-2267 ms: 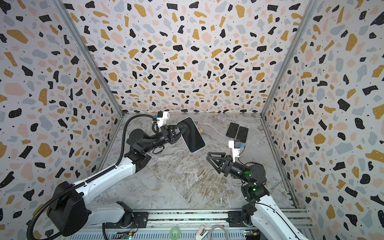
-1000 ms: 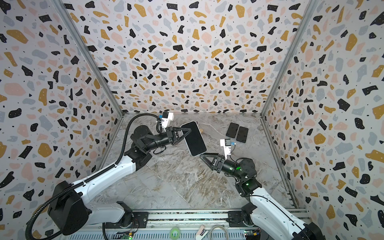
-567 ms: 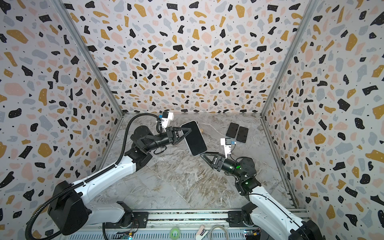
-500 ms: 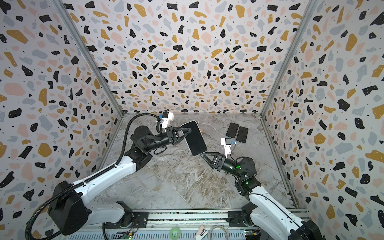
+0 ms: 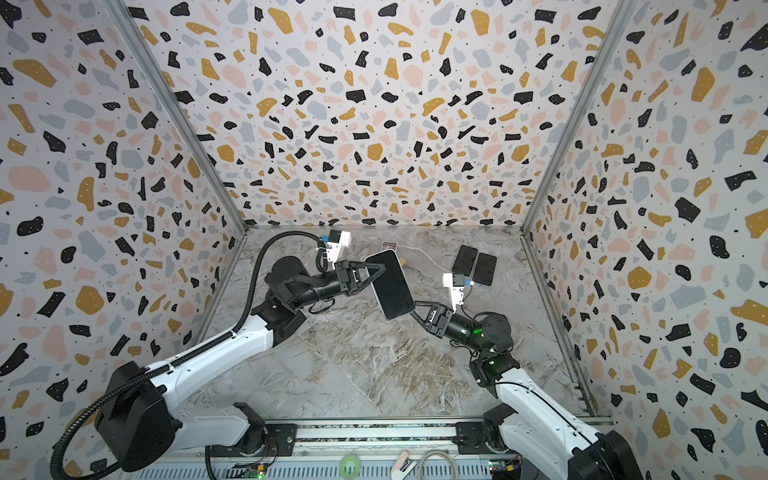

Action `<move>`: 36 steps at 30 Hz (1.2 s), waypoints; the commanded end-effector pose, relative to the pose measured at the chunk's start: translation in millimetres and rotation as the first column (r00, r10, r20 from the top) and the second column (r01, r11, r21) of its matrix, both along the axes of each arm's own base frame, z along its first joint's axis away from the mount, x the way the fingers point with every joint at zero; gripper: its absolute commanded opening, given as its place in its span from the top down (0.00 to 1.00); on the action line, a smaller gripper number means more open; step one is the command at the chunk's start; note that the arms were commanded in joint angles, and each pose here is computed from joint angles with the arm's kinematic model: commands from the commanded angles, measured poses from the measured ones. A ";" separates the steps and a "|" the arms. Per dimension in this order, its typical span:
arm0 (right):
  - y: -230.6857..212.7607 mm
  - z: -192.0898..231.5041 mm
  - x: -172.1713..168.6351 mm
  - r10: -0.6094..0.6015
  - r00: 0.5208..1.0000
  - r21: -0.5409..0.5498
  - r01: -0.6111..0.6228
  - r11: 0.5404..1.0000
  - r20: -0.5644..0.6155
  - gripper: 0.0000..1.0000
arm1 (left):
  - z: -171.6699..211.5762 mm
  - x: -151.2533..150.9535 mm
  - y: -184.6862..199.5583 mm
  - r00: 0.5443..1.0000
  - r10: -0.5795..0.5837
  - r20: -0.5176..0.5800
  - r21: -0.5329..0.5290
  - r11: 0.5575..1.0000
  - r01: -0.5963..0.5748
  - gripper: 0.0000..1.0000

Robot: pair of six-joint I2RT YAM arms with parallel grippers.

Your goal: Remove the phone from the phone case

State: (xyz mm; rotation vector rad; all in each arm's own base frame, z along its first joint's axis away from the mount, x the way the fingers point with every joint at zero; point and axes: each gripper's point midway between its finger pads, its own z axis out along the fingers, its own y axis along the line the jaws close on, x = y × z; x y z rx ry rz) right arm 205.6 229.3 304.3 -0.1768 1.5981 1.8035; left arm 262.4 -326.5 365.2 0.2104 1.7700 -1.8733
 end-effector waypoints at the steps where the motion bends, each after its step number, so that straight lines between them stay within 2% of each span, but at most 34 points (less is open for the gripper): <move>1: -2.9 8.8 -9.4 0.022 0.999 0.036 -0.024 0.999 0.036 0.75 | 17.7 -8.9 0.0 0.996 -0.023 0.086 -0.042 0.999 0.027 1.00; 11: -4.7 -0.1 -15.5 0.041 0.999 0.052 -0.041 0.998 0.013 1.00 | -3.1 -1.8 -6.1 0.997 -0.028 0.065 -0.019 0.999 0.029 1.00; 16: -6.4 -0.6 -16.8 0.033 0.999 0.055 -0.034 0.998 0.017 1.00 | -17.1 1.9 -7.9 0.999 -0.023 0.042 0.001 1.000 0.023 1.00; 22: -8.2 -4.5 -17.1 0.023 1.000 0.057 -0.023 0.998 0.007 1.00 | -31.5 6.4 -9.2 1.000 -0.013 0.010 0.005 1.000 0.013 0.63; 25: -9.1 -4.7 -16.9 0.018 1.000 0.059 -0.018 0.998 0.006 1.00 | -38.3 8.2 -9.9 1.000 -0.010 -0.004 0.009 1.000 0.010 0.50; 28: -9.1 -5.8 -16.8 0.016 1.000 0.058 -0.016 0.998 0.002 1.00 | -40.3 8.9 -10.5 1.000 -0.009 -0.009 0.002 1.000 0.009 0.48; 36: -10.5 -7.5 -16.3 0.009 1.000 0.067 -0.008 0.998 -0.010 1.00 | -48.3 15.3 -5.6 0.999 0.051 0.005 0.051 0.997 -0.051 0.27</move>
